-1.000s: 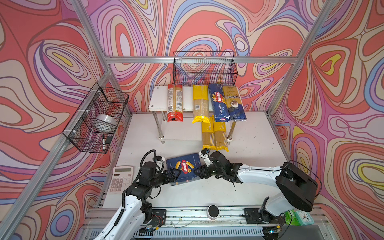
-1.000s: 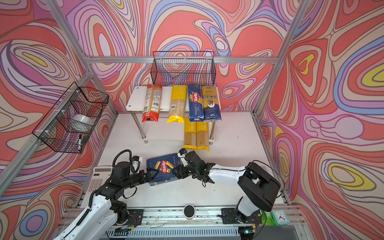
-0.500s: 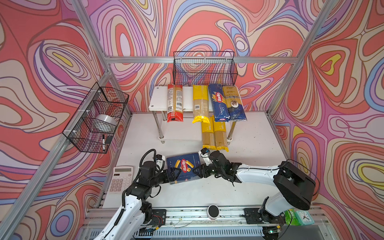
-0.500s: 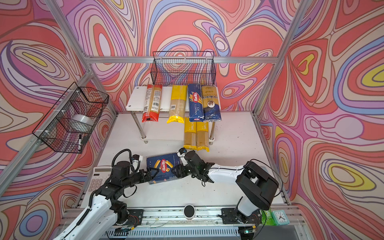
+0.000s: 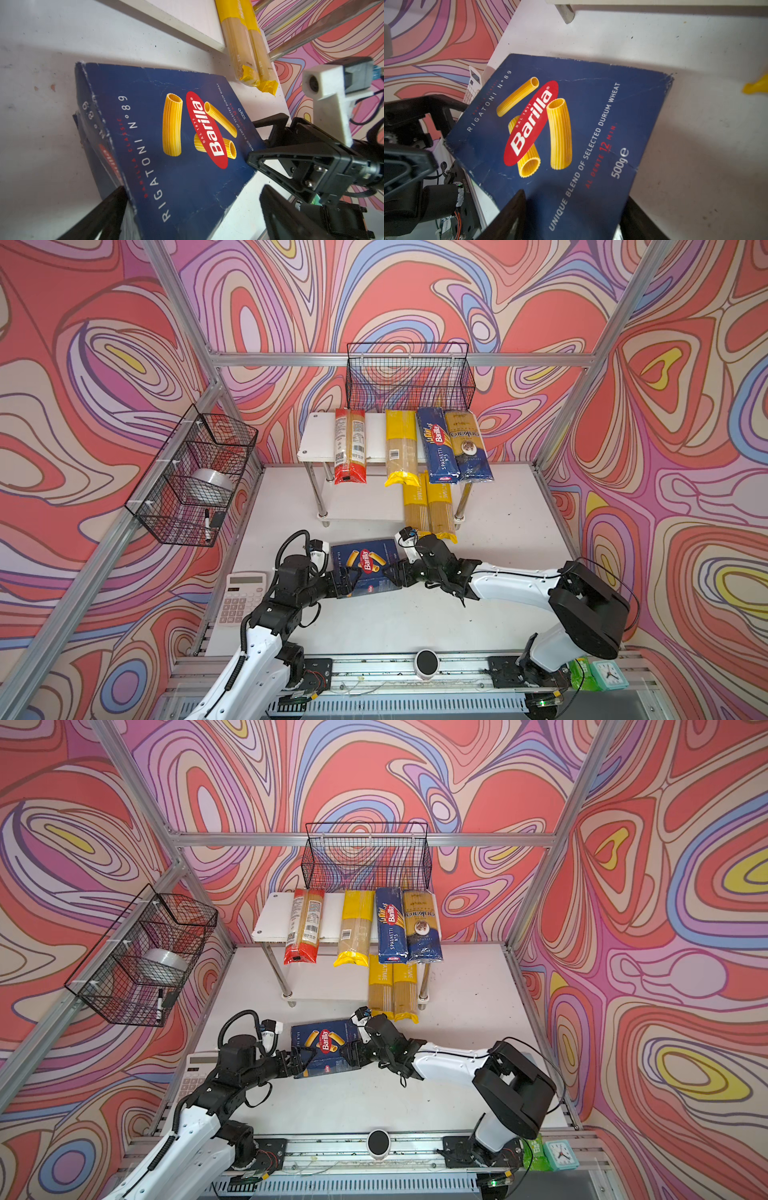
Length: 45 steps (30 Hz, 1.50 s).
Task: Place and organize the pasta boxes and bags onto the shelf
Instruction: 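Lift the blue box with both grippers and carry it toward the shelf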
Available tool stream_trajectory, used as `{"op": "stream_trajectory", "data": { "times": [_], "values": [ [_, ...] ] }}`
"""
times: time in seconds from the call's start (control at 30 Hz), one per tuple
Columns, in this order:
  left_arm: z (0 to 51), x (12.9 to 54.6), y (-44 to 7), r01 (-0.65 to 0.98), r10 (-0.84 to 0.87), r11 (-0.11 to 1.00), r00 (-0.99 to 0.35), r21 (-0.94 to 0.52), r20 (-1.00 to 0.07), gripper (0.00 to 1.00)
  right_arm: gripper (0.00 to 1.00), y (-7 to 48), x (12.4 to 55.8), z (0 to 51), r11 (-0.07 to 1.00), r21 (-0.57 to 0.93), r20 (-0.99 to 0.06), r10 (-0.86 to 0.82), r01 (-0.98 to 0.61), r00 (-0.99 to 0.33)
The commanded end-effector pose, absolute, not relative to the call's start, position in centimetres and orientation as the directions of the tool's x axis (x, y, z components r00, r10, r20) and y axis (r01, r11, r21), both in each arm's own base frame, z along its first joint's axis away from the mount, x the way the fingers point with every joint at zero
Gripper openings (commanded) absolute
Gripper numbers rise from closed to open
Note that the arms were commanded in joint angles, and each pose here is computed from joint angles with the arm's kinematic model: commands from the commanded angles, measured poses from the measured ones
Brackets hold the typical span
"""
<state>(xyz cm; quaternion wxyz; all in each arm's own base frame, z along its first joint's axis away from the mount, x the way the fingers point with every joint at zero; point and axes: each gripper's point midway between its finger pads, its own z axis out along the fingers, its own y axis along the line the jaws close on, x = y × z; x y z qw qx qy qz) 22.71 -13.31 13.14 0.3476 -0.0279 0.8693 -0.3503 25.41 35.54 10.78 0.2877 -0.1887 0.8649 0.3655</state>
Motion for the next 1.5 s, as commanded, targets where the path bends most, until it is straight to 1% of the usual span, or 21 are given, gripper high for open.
{"op": "stream_trajectory", "data": {
  "times": [0.0,0.27,0.43,0.67,0.77,0.8,1.03,1.17,1.47],
  "values": [
    [20.4,22.9,-16.4,0.468,-0.239,0.622,-0.650,-0.628,-0.721,1.00,0.70,40.4,23.8,18.9,0.427,0.562,-0.759,-0.075,-0.709,-0.647],
    [21.6,23.5,-16.5,0.495,-0.228,0.632,-0.617,-0.596,-0.753,1.00,0.70,40.3,24.5,20.5,0.440,0.524,-0.794,-0.058,-0.729,-0.605],
    [22.2,24.1,-16.6,0.501,-0.236,0.632,-0.602,-0.591,-0.763,1.00,0.70,40.6,25.4,22.4,0.443,0.503,-0.823,-0.016,-0.742,-0.568],
    [22.6,25.4,-16.2,0.507,-0.227,0.670,-0.557,-0.543,-0.799,1.00,0.70,41.1,26.3,24.0,0.452,0.468,-0.851,-0.002,-0.760,-0.525],
    [22.3,26.2,-16.1,0.506,-0.209,0.692,-0.542,-0.514,-0.814,1.00,0.70,41.2,26.6,24.0,0.459,0.461,-0.856,0.002,-0.760,-0.518],
    [24.1,26.7,-16.3,0.530,-0.216,0.686,-0.506,-0.498,-0.835,1.00,0.70,41.3,26.6,24.1,0.458,0.460,-0.856,0.003,-0.760,-0.516],
    [25.8,28.4,-17.0,0.566,-0.226,0.666,-0.467,-0.485,-0.855,1.00,0.69,41.6,27.0,23.9,0.463,0.461,-0.855,0.005,-0.757,-0.518],
    [26.3,29.5,-17.2,0.573,-0.237,0.668,-0.441,-0.475,-0.866,1.00,0.69,41.6,27.7,23.9,0.486,0.447,-0.863,0.015,-0.751,-0.504],
    [26.1,31.4,-17.9,0.587,-0.229,0.664,-0.429,-0.462,-0.874,1.00,0.69,42.3,29.3,23.8,0.515,0.423,-0.876,0.023,-0.746,-0.481]
  ]
}}
